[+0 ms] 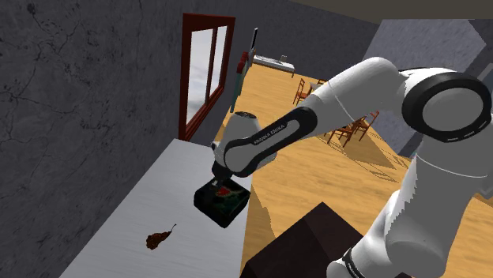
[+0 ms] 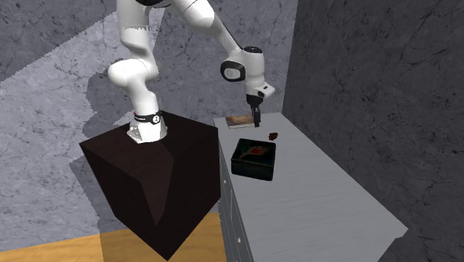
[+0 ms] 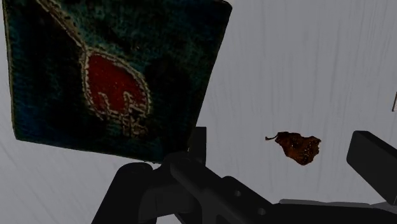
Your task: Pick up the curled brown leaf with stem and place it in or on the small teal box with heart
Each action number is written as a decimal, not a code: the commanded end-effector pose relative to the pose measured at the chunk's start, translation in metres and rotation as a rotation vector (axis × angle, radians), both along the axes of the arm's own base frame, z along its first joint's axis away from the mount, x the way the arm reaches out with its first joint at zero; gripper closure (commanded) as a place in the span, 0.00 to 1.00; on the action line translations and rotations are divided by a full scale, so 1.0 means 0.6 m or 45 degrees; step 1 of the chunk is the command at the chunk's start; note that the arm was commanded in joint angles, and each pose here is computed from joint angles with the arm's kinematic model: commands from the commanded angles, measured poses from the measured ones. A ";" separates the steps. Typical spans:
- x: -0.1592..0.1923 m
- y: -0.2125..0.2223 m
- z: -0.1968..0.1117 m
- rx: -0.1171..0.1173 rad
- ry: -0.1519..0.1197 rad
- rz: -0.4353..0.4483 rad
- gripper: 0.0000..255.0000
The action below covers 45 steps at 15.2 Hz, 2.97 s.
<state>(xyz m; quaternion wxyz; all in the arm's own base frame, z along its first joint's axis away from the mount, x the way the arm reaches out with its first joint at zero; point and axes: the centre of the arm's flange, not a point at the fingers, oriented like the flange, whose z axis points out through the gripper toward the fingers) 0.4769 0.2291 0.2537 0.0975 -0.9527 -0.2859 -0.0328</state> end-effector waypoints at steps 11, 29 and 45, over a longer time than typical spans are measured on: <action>0.053 0.177 -0.177 0.129 0.009 0.165 0.00; 0.058 0.240 -0.275 0.156 0.011 0.201 0.00; 0.058 0.240 -0.222 0.157 0.010 0.201 1.00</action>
